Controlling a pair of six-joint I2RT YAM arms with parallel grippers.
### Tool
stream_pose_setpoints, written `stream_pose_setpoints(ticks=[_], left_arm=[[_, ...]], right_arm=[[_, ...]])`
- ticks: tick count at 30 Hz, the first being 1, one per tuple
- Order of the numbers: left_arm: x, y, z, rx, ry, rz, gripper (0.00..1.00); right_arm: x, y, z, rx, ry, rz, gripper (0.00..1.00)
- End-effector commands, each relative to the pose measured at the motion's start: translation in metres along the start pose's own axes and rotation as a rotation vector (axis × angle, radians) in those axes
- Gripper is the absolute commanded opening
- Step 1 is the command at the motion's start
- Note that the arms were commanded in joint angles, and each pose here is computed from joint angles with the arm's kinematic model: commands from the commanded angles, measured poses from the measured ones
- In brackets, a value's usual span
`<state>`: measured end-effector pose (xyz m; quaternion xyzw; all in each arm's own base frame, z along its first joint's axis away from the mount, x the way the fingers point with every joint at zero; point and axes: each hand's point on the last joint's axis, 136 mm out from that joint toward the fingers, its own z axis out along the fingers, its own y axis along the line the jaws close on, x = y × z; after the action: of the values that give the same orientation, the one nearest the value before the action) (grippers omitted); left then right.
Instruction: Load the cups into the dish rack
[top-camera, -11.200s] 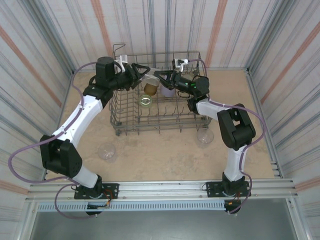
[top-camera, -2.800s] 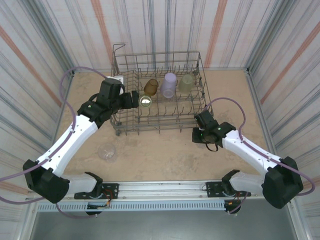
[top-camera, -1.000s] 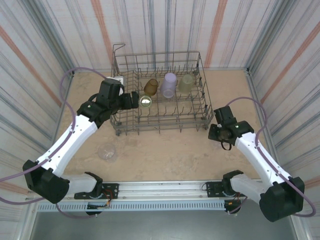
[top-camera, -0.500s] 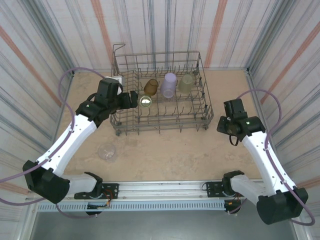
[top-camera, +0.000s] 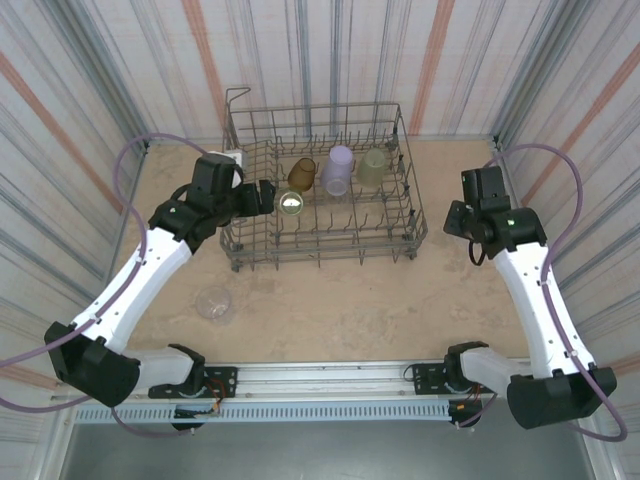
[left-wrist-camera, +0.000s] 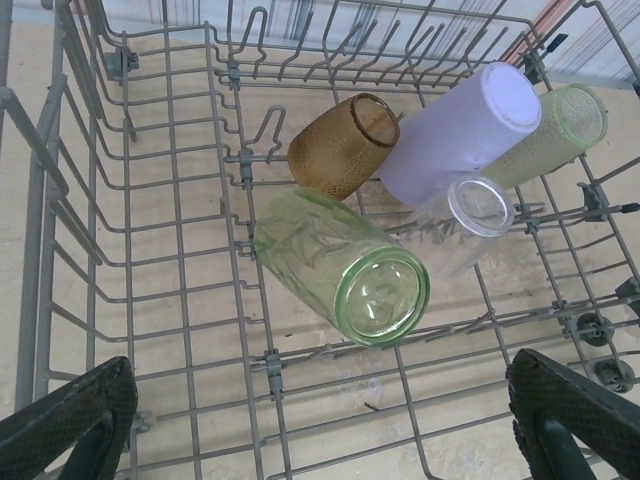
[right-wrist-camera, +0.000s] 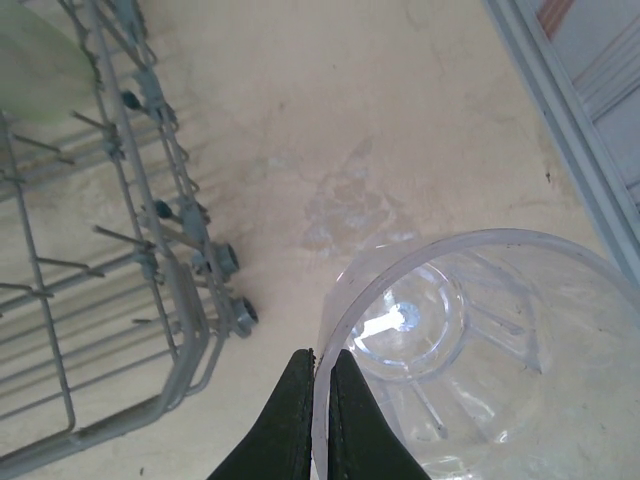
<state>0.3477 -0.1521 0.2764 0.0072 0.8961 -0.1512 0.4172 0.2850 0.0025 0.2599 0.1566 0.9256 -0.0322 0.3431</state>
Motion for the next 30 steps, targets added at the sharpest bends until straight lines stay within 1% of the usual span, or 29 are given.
stream_pose_setpoints(ticks=[1, 6, 12, 18, 23, 30], left_arm=[[-0.015, -0.002, -0.019, 0.013, -0.043, -0.012, 0.99], [-0.016, -0.001, -0.021, 0.013, -0.046, -0.007, 0.99], [-0.018, -0.003, -0.023, 0.019, -0.042, -0.005, 0.99], [-0.017, -0.005, -0.022, 0.029, -0.030, -0.010, 0.99], [-0.020, -0.007, -0.024, 0.037, -0.037, -0.012, 0.99], [-0.029, -0.020, -0.027, 0.093, -0.036, -0.030, 0.99]], right_arm=[[-0.023, 0.005, -0.007, -0.011, -0.053, -0.011, 0.00], [-0.044, 0.022, -0.014, -0.083, -0.084, 0.007, 0.00], [-0.066, 0.051, -0.028, -0.229, -0.114, 0.048, 0.00], [-0.076, 0.083, -0.036, -0.392, -0.141, 0.071, 0.00], [-0.080, 0.117, -0.042, -0.572, -0.131, 0.094, 0.00], [-0.085, 0.171, -0.055, -0.897, -0.092, 0.164, 0.00]])
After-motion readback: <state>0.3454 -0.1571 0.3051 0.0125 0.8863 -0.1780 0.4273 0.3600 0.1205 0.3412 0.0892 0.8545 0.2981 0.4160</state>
